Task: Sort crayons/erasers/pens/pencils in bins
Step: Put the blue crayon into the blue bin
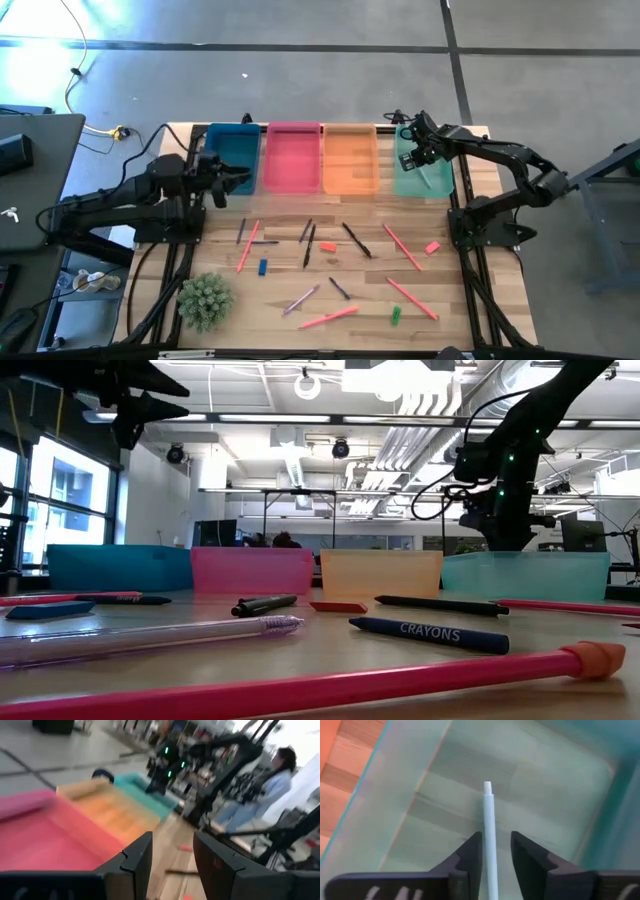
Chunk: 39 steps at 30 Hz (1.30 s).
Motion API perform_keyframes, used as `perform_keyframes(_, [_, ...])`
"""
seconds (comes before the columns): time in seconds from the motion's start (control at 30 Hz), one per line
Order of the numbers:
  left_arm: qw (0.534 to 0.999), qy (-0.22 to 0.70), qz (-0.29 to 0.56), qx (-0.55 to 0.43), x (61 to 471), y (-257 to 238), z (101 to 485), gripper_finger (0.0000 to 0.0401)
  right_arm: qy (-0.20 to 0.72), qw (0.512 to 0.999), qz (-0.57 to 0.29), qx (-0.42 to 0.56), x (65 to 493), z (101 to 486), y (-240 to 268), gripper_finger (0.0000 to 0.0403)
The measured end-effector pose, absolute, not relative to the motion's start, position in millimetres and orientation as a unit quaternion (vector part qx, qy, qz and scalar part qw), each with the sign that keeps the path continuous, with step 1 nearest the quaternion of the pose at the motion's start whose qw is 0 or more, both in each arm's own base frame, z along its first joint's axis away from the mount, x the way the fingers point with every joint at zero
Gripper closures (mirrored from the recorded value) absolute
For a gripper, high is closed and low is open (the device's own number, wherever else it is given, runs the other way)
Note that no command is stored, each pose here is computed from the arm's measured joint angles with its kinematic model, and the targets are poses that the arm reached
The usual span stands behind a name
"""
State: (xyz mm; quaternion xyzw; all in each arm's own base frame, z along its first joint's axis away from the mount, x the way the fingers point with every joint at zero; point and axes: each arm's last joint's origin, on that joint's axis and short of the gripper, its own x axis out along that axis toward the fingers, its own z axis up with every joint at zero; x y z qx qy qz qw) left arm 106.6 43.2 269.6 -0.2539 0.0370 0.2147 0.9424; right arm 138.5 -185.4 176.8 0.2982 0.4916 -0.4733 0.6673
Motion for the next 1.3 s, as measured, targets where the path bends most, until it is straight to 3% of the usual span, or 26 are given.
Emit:
perform_keyframes(0.13, [0.933, 0.097, 0.226, -0.264, 112, 45, 281, 0.0270, 0.501, 0.668, -0.463, 0.298, 139, 180, -185, 0.0286])
perform_keyframes(0.43, [0.886, 0.217, 0.243, -0.329, 120, 47, 294, 0.0270, 0.492, 0.690, -0.455, 0.273, 149, 221, -198, 0.0286])
perform_keyframes(0.8, [0.790, 0.358, 0.296, -0.399, 129, 35, 270, 0.0270, 0.467, 0.715, -0.459, 0.244, 156, 277, -208, 0.0286])
perform_keyframes(1.07, [0.740, 0.390, 0.347, -0.425, 148, 21, 255, 0.0270, 0.448, 0.726, -0.464, 0.237, 158, 298, -210, 0.0286])
perform_keyframes(1.3, [0.665, 0.432, 0.417, -0.444, 156, 12, 237, 0.0270, 0.449, 0.731, -0.460, 0.231, 158, 309, -210, 0.0286])
